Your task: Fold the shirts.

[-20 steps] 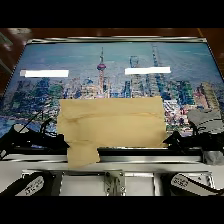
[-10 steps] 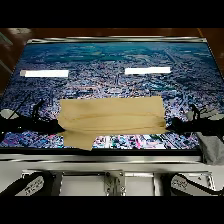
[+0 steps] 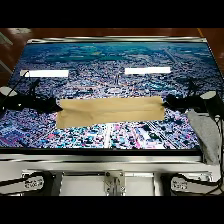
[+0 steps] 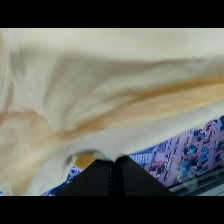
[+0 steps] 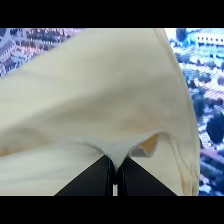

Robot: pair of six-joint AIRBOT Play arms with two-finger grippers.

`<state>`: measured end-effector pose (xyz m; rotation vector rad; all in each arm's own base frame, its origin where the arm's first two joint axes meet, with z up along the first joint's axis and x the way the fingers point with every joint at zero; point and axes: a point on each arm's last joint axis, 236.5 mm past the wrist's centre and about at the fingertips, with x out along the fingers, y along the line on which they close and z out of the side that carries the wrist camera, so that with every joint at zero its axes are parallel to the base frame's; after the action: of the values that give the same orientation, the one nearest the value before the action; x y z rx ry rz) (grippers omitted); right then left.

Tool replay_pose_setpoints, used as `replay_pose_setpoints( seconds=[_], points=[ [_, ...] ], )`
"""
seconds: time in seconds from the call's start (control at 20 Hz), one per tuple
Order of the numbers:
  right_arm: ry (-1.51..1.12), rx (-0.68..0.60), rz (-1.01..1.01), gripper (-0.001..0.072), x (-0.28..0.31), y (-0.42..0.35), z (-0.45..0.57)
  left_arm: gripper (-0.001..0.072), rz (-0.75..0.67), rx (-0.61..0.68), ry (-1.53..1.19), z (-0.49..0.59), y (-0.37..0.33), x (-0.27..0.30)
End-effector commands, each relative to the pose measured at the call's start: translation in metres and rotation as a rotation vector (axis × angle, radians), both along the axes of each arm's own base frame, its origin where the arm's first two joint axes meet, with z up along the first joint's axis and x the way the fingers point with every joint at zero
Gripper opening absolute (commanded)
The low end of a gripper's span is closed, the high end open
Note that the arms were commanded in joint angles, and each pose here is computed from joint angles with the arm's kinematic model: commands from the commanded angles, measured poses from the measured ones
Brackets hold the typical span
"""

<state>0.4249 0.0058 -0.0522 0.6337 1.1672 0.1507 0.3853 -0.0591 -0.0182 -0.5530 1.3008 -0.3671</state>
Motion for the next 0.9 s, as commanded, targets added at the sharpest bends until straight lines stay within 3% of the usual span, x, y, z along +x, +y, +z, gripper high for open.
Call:
replay_pose_setpoints(
  seconds=[0.0, 0.25, 0.3, 0.35, 0.45, 0.5, 0.65, 0.75, 0.85],
  points=[
    [-0.006, 0.007, -0.052, 0.0065, 0.033, 0.000, -0.010, 0.0045, 0.035, -0.005, 0.007, -0.009, 0.009, 0.043],
    [0.041, 0.007, -0.056, 0.0073, 0.037, 0.009, -0.044, 0.0048, 0.065, -0.080, 0.065, -0.035, -0.001, 0.071],
    [0.041, 0.006, -0.056, 0.0078, 0.039, 0.011, -0.047, 0.0081, 0.082, -0.094, 0.097, -0.042, -0.004, 0.071],
    [0.032, 0.002, -0.057, 0.0174, 0.041, 0.014, -0.048, 0.0149, 0.086, -0.104, 0.130, -0.048, -0.006, 0.067],
    [0.006, 0.012, -0.074, 0.0439, 0.048, 0.014, -0.040, 0.0404, 0.066, -0.116, 0.165, -0.052, -0.009, 0.059],
    [-0.006, 0.009, -0.059, 0.0468, 0.048, 0.011, -0.033, 0.0469, 0.065, -0.120, 0.169, -0.049, -0.005, 0.057],
    [-0.055, -0.047, -0.041, 0.0472, 0.043, -0.021, -0.007, 0.0468, 0.087, -0.132, 0.164, -0.036, 0.012, 0.054],
    [-0.046, -0.046, -0.115, 0.0629, 0.039, -0.050, -0.003, 0.0468, 0.086, -0.137, 0.156, -0.023, 0.017, 0.050],
    [0.004, -0.013, -0.174, 0.0630, 0.033, -0.064, -0.014, 0.0468, 0.074, -0.136, 0.140, -0.012, 0.016, 0.048]
  ],
)
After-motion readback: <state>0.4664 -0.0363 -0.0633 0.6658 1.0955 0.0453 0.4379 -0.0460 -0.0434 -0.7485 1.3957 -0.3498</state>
